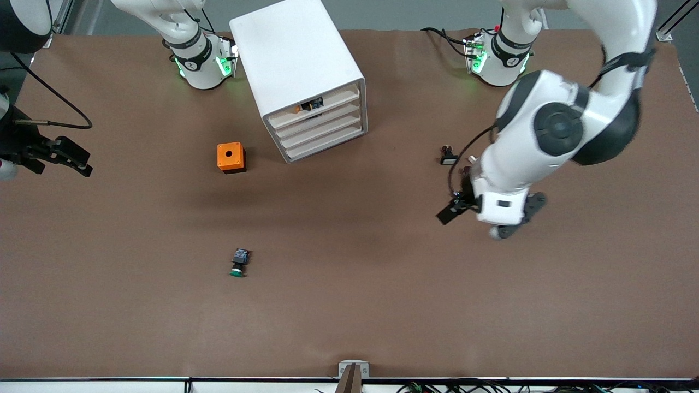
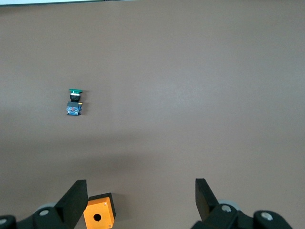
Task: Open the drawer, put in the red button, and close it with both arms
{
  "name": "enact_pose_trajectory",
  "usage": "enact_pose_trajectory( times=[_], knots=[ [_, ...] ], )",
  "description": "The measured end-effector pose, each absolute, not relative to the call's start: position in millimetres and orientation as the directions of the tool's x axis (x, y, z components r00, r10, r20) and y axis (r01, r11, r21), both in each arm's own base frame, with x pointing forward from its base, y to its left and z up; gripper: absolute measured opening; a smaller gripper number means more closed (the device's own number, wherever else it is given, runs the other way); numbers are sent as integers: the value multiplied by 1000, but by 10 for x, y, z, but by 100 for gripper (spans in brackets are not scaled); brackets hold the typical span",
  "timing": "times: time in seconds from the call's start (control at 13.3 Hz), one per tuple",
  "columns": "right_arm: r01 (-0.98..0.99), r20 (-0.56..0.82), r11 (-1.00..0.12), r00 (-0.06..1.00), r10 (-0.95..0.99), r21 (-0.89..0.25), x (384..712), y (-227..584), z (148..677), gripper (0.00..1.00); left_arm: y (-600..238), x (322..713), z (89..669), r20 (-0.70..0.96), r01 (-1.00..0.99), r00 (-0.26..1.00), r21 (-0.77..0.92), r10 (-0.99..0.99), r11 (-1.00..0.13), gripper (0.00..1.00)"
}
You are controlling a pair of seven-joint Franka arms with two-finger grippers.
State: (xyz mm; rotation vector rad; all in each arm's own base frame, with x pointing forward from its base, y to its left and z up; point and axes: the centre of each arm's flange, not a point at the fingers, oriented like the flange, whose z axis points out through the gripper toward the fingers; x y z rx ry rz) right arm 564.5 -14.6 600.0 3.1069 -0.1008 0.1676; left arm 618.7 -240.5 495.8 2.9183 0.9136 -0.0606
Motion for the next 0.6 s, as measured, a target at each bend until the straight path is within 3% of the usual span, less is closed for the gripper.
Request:
enact_pose_trajectory(
  times=[0.3,0.6],
  knots=[
    [-61,112,-998,992,-58,25,5637,-118,6020,100,-1239,6230,5429,-34,463,886,37,462,-885,100],
    [-61,121,-998,991,-57,24,5613,-115,6071,100,-626,6049,5841,-16,355,935,12,355,-935,100]
  ],
)
